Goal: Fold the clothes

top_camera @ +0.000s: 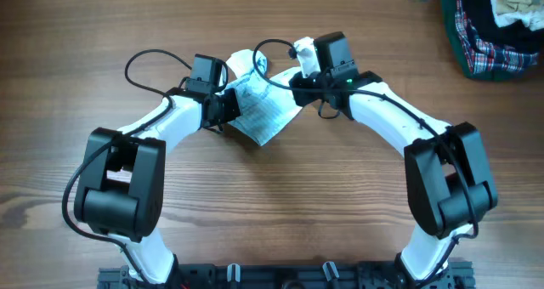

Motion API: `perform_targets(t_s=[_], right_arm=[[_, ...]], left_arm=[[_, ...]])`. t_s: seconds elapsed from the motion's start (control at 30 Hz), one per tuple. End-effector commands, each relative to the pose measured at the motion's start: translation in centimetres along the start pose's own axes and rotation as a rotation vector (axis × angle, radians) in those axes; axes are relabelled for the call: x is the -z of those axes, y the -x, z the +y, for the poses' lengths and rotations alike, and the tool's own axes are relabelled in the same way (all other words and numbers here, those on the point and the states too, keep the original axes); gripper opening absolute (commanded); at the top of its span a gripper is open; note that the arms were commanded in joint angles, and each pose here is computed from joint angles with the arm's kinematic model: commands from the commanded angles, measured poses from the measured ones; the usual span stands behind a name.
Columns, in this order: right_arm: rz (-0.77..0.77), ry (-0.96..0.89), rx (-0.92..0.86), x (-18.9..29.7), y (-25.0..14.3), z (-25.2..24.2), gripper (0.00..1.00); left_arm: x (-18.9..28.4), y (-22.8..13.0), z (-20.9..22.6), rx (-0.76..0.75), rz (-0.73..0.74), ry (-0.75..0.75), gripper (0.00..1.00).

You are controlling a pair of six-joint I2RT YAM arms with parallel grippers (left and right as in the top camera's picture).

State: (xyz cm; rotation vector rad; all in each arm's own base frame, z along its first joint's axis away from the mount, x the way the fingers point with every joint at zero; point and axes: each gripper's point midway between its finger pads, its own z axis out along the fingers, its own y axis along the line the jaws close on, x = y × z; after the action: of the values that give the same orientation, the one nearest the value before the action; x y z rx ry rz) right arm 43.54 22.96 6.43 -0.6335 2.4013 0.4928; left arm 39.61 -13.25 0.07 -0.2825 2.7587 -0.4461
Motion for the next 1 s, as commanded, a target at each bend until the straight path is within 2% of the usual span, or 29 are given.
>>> perform_targets(t_s=[0.0,0.3,0.43,0.63,0.87,0.97], right_arm=[[-0.005,0.048,0.098,-2.1,-0.1,0.9,0.04],[0.007,0.057,0.157,-6.7,-2.4,0.2,0.04],[0.042,-0.063,0.144,-7.7,-3.6,-2.3,0.04],[0.036,-0.281,0.059,-6.4,-3.5,-8.7,0.04],[-0.008,-0.377,-0.109,-3.8,-3.8,-15.9,0.05],[-0.035,-0.367,-0.172,-2.4,-2.7,-17.9,0.04]], left_arm=[[-1.0,-1.5,1.5,0.017,0.04,0.057,0.04],[-1.0,-1.5,1.5,0.017,0.04,0.057,0.04],[-1.0,-1.6,1.6,0.018,0.043,0.061,0.04],[-0.9,-1.9,2.4,0.02,0.048,0.1,0.04],[-0.9,-1.8,2.6,0.02,0.044,0.115,0.04],[-0.9,-1.8,2.6,0.02,0.044,0.115,0.04]])
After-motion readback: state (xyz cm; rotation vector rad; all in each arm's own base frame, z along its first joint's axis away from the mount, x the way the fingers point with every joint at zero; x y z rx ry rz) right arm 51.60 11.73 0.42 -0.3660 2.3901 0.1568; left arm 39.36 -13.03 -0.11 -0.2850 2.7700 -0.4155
